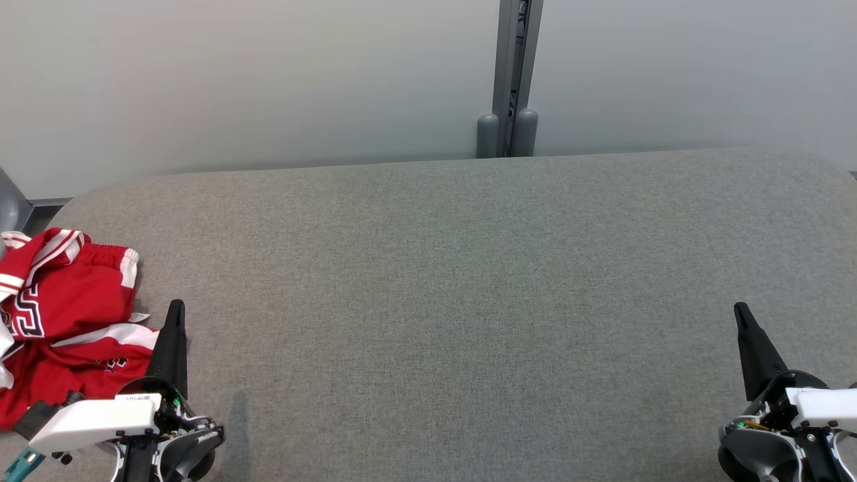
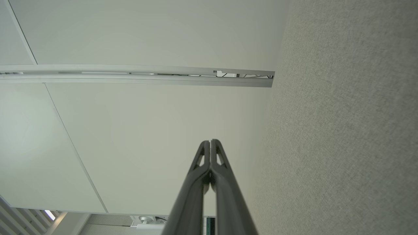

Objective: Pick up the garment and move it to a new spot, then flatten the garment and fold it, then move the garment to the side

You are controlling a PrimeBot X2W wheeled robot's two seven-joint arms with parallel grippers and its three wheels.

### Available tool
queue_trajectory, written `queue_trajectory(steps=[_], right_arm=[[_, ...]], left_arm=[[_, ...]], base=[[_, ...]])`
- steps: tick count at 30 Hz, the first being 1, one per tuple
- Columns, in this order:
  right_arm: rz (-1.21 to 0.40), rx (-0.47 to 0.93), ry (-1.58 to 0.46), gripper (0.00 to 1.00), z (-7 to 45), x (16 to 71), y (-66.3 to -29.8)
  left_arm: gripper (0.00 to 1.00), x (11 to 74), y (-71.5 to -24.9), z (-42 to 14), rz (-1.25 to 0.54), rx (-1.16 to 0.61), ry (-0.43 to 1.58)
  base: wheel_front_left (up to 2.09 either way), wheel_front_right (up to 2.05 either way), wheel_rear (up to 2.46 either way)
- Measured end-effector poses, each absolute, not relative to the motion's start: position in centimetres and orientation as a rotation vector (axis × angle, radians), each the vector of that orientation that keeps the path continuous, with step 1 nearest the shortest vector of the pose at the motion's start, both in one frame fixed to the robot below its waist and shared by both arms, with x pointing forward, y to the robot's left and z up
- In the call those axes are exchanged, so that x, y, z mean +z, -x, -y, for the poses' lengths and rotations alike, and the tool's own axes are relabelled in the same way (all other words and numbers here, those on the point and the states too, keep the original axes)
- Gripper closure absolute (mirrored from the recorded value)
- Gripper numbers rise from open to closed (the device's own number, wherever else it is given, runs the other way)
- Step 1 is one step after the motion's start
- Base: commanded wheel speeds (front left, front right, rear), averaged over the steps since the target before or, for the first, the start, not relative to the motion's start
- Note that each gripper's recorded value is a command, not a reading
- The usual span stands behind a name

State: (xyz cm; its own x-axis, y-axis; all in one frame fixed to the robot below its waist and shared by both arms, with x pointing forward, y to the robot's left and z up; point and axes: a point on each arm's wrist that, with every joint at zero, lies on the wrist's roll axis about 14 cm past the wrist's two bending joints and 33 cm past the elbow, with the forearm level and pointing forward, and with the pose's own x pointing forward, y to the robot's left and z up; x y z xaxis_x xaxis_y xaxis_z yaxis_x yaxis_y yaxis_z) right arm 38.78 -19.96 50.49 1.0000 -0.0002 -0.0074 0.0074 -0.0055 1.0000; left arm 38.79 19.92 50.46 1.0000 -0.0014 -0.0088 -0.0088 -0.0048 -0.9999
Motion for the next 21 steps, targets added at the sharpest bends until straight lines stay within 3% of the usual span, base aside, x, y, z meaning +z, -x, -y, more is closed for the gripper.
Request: queue_trajectory(steps=[17, 18, 21], right_arm=[[-0.006, -0.006, -1.576, 1.00, 20.0, 50.5, -38.8], [-0.008, -0.009, -1.577, 0.00, 20.0, 50.4, -38.7], [-0.045, -0.047, -1.590, 0.00, 19.7, 48.7, -38.0]], left_arm=[[1.00, 50.5, -38.8, -19.9, -0.008, 0.006, 1.576], [0.00, 50.3, -38.8, -19.9, -0.011, 0.009, 1.576], [0.00, 48.6, -38.0, -19.7, -0.050, 0.049, 1.587]], base=[[0.00, 0.00, 0.00], [0.00, 0.00, 0.00], [0.00, 0.00, 0.00]])
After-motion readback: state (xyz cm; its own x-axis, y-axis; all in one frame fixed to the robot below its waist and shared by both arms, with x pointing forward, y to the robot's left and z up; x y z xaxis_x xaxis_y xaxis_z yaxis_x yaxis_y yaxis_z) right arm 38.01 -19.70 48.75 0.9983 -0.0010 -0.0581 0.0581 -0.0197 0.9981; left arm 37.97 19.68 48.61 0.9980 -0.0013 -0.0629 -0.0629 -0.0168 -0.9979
